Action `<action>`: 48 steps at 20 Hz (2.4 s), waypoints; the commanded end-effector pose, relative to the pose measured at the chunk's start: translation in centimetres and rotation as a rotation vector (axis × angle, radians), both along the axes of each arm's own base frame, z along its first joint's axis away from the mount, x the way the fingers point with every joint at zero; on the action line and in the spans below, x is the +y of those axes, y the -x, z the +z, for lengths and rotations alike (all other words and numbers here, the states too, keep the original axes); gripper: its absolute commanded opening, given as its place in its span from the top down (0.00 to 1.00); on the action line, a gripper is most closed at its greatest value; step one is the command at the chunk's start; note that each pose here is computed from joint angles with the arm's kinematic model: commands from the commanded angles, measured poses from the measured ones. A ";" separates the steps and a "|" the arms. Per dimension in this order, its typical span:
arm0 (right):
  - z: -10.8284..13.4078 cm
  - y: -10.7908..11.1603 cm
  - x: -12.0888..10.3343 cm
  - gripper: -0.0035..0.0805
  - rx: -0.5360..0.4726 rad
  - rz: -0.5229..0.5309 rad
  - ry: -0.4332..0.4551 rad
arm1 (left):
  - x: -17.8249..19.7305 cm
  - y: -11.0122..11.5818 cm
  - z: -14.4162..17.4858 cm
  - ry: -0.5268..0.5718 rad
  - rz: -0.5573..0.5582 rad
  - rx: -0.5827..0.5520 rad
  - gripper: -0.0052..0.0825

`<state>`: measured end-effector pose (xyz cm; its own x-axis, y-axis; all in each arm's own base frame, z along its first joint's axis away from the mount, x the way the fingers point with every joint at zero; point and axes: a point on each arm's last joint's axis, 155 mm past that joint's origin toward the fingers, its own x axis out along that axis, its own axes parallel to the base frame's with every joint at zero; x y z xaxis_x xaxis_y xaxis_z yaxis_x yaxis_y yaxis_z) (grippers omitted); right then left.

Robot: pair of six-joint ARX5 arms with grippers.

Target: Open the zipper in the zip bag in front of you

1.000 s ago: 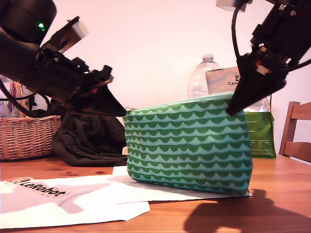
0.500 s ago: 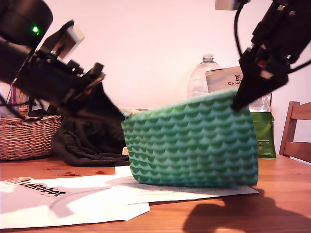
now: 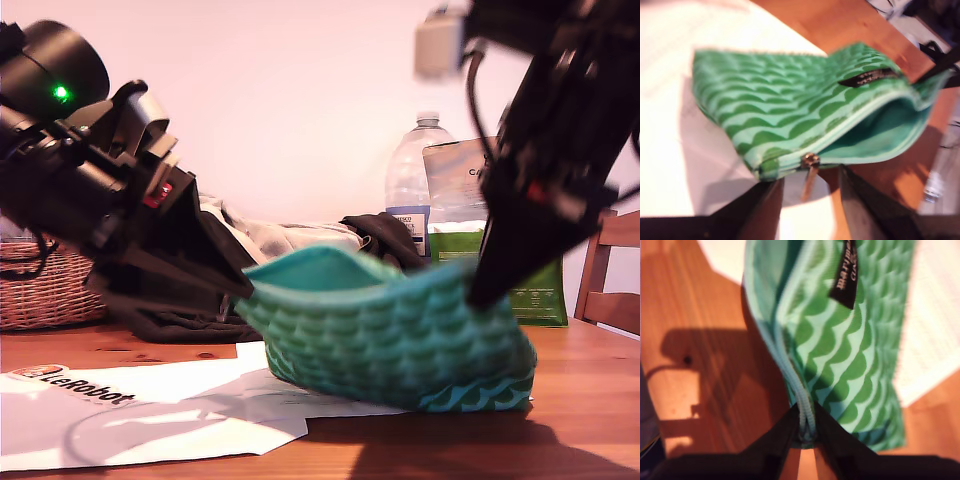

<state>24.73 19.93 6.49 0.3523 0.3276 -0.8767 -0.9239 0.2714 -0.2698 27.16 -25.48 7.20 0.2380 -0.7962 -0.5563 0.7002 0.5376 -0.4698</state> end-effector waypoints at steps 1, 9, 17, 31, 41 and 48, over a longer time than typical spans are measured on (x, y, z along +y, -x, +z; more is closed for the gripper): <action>-0.5 -0.2 0.4 0.97 0.017 0.002 0.007 | -0.1 0.9 0.8 0.037 -0.030 0.027 0.78; -2.3 0.8 -0.3 0.94 0.106 -0.055 0.038 | 1.0 1.6 3.3 0.053 -0.009 0.008 0.96; -2.6 3.1 -0.4 0.51 0.241 -0.151 0.004 | 2.2 0.6 3.0 0.002 0.034 -0.032 0.96; 1.6 4.7 -1.6 0.52 0.287 -0.243 -0.016 | 2.5 0.1 2.9 -0.015 0.047 -0.060 0.96; 14.3 -9.9 6.6 0.97 -0.200 -0.421 -0.735 | 2.5 -6.5 9.8 0.040 0.158 -0.518 0.96; 18.4 -17.0 0.9 0.97 -0.409 -0.535 -0.908 | 5.6 -9.6 13.2 0.095 0.296 -0.620 0.96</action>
